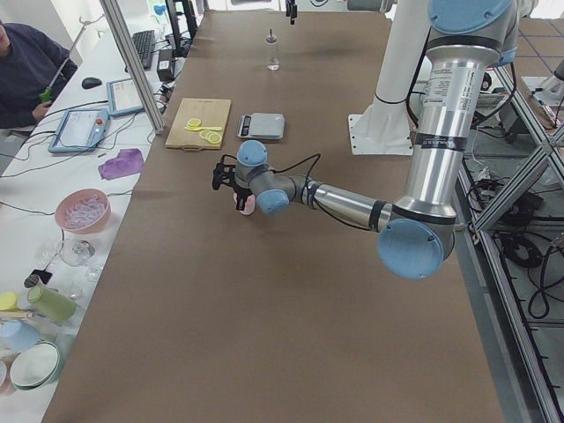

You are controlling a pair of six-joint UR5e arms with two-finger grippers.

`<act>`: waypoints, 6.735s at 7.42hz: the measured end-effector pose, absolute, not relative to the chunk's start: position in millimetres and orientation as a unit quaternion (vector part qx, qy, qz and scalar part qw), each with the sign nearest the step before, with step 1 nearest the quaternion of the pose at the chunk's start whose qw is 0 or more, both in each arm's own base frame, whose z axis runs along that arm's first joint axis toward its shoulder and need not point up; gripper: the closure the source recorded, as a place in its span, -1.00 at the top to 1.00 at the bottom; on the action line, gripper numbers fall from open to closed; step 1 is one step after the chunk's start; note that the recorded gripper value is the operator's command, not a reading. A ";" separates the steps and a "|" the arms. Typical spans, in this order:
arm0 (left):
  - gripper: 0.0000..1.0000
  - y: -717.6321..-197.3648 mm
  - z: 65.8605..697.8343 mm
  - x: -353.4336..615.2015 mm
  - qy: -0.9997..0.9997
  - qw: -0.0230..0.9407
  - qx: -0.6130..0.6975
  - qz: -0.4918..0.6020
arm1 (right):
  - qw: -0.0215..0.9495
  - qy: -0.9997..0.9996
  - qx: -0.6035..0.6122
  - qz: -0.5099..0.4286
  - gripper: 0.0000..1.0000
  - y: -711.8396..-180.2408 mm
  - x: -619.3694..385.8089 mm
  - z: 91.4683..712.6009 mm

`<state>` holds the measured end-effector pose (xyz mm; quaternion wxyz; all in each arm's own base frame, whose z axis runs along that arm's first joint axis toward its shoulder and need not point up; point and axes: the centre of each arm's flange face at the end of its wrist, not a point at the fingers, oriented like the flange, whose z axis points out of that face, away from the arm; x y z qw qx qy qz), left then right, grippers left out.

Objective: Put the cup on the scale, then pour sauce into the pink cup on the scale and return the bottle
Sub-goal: 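Move the left gripper to the pink cup and grasp it, then carry the pink cup with the left gripper over the scale, then lower the pink cup onto the scale and open the left gripper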

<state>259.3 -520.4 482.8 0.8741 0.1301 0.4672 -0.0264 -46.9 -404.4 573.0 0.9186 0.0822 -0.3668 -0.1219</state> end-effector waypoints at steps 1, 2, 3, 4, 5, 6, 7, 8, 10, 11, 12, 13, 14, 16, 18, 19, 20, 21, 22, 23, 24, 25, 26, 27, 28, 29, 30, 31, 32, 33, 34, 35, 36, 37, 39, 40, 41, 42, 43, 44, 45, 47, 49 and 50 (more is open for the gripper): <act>-0.33 -519.9 483.4 259.9 0.467 0.874 0.130 -0.026 | 0.919 -0.367 0.082 -0.122 1.00 -404.4 -46.9 573.1; -0.34 -519.4 484.0 260.8 0.466 0.875 0.129 -0.026 | 0.919 -0.366 0.082 -0.122 1.00 -404.5 -46.8 573.4; -0.40 -519.2 484.8 262.0 0.464 0.876 0.131 -0.026 | 0.919 -0.366 0.082 -0.121 1.00 -404.5 -46.8 573.6; -0.42 -519.1 485.4 263.4 0.461 0.877 0.134 -0.028 | 0.919 -0.366 0.082 -0.121 1.00 -404.5 -46.8 573.7; -0.42 -518.6 485.7 264.9 0.460 0.877 0.135 -0.028 | 0.919 -0.366 0.082 -0.121 1.00 -404.5 -46.8 573.7; -0.42 -517.9 485.7 266.7 0.460 0.877 0.135 -0.027 | 0.919 -0.366 0.082 -0.121 1.00 -404.5 -46.8 573.8; -0.48 -516.8 485.1 268.5 0.460 0.877 0.134 -0.025 | 0.919 -0.366 0.082 -0.121 1.00 -404.5 -46.8 573.8; -0.74 -516.0 484.5 269.8 0.460 0.877 0.134 -0.024 | 0.919 -0.366 0.082 -0.121 1.00 -404.5 -46.8 573.8; -1.00 -514.8 483.4 271.2 0.462 0.877 0.133 -0.025 | 0.919 -0.366 0.082 -0.121 1.00 -404.5 -46.8 573.8; -1.00 -514.2 482.3 270.7 0.463 0.876 0.133 -0.026 | 0.919 -0.366 0.082 -0.121 1.00 -404.5 -46.8 573.8; -1.00 -512.7 479.1 269.7 0.465 0.875 0.135 -0.027 | 0.919 -0.366 0.082 -0.121 1.00 -404.5 -46.8 573.8; -1.00 -510.5 473.0 268.0 0.468 0.873 0.138 -0.026 | 0.919 -0.366 0.082 -0.121 1.00 -404.5 -46.8 573.8; -1.00 -508.4 463.0 266.1 0.473 0.870 0.141 -0.028 | 0.919 -0.366 0.081 -0.121 1.00 -404.4 -46.9 573.7; -1.00 -511.0 436.1 268.5 0.480 0.866 0.136 -0.043 | 0.919 -0.367 0.081 -0.121 1.00 -404.4 -46.9 573.7; -1.00 -523.0 383.2 285.5 0.480 0.866 0.123 -0.061 | 0.919 -0.366 0.082 -0.121 1.00 -404.5 -46.8 573.8; -1.00 -523.5 355.1 305.9 0.482 0.866 0.115 -0.070 | 0.919 -0.366 0.081 -0.121 1.00 -404.5 -46.8 573.8; -1.00 -519.1 325.1 333.9 0.485 0.864 0.106 -0.079 | 0.919 -0.367 0.081 -0.121 1.00 -404.4 -46.9 573.7; -1.00 -513.3 293.3 360.6 0.487 0.864 0.095 -0.090 | 0.919 -0.367 0.081 -0.121 1.00 -404.4 -46.9 573.6; -1.00 -506.5 262.5 385.0 0.483 0.866 0.086 -0.097 | 0.919 -0.367 0.081 -0.121 1.00 -404.5 -47.0 573.5; -1.00 -498.7 237.0 406.0 0.478 0.869 0.079 -0.101 | 0.919 -0.368 0.081 -0.121 1.00 -404.7 -47.1 573.2; -1.00 -492.8 214.1 421.6 0.473 0.872 0.071 -0.106 | 0.918 -0.368 0.082 -0.121 1.00 -404.8 -47.2 573.1; -1.00 -487.4 194.7 433.6 0.469 0.874 0.067 -0.110 | 0.918 -0.368 0.082 -0.121 1.00 -404.9 -47.2 573.0; -1.00 -481.6 179.9 444.9 0.466 0.875 0.066 -0.114 | 0.918 -0.368 0.081 -0.121 1.00 -404.9 -47.3 572.9; -1.00 -476.5 165.9 454.9 0.464 0.876 0.065 -0.117 | 0.918 -0.368 0.081 -0.121 1.00 -405.1 -47.3 572.9; -1.00 -472.8 151.4 464.6 0.459 0.878 0.064 -0.120 | 0.918 -0.368 0.081 -0.120 1.00 -405.3 -47.4 573.4; -1.00 -472.5 139.5 478.1 0.452 0.881 0.063 -0.126 | 0.919 -0.368 0.080 -0.120 1.00 -405.3 -47.4 574.2; -1.00 -474.7 130.6 495.9 0.445 0.884 0.062 -0.130 | 0.919 -0.368 0.079 -0.119 1.00 -405.6 -47.5 575.3; -1.00 -477.3 122.4 514.9 0.439 0.886 0.062 -0.133 | 0.919 -0.368 0.077 -0.119 1.00 -405.8 -47.5 576.7; -1.00 -479.4 118.3 529.3 0.434 0.889 0.061 -0.134 | 0.919 -0.368 0.076 -0.118 1.00 -405.9 -47.6 578.1; -1.00 -480.5 117.8 536.8 0.430 0.891 0.060 -0.134 | 0.919 -0.367 0.075 -0.118 1.00 -406.0 -47.6 579.5; -1.00 -481.8 119.8 541.1 0.426 0.892 0.061 -0.135 | 0.920 -0.367 0.074 -0.118 1.00 -406.0 -47.6 580.1; -1.00 -481.6 122.9 545.8 0.421 0.894 0.063 -0.136 | 0.920 -0.367 0.074 -0.118 1.00 -406.0 -47.6 580.2; -1.00 -479.3 124.8 550.1 0.419 0.896 0.064 -0.134 | 0.920 -0.367 0.074 -0.118 1.00 -406.0 -47.6 580.6; -1.00 -476.9 125.1 552.8 0.419 0.896 0.064 -0.133 | 0.920 -0.367 0.074 -0.117 1.00 -406.1 -47.5 581.0; -1.00 -473.8 124.2 555.4 0.422 0.895 0.064 -0.130 | 0.920 -0.366 0.074 -0.117 1.00 -406.1 -47.4 581.3; -1.00 -472.7 124.6 556.3 0.423 0.894 0.064 -0.129 | 0.920 -0.366 0.074 -0.117 1.00 -406.1 -47.4 581.4; -1.00 -471.8 125.0 557.1 0.424 0.894 0.064 -0.128 | 0.920 -0.366 0.074 -0.117 1.00 -406.1 -47.4 581.4; -0.20 -471.2 125.3 557.5 0.427 0.893 0.065 -0.127 | 0.920 -0.366 0.074 -0.117 1.00 -406.2 -47.4 581.3; 0.58 -470.8 125.2 557.7 0.432 0.891 0.067 -0.126 | 0.920 -0.366 0.074 -0.118 1.00 -406.2 -47.4 581.3; 0.94 -470.2 124.2 557.7 0.437 0.888 0.069 -0.124 | 0.920 -0.366 0.074 -0.118 1.00 -406.2 -47.4 581.2; 0.95 -469.7 123.1 557.1 0.440 0.887 0.071 -0.122 | 0.920 -0.366 0.074 -0.118 1.00 -406.2 -47.4 581.2; 0.95 -468.2 118.1 551.3 0.447 0.884 0.078 -0.117 | 0.920 -0.366 0.075 -0.118 1.00 -406.9 -47.6 580.5; 0.95 -460.1 123.3 523.7 0.454 0.881 0.096 -0.095 | 0.919 -0.367 0.081 -0.122 1.00 -408.6 -48.2 577.8; 0.96 -458.9 133.8 497.5 0.452 0.882 0.112 -0.079 | 0.916 -0.369 0.091 -0.126 1.00 -409.7 -48.6 574.7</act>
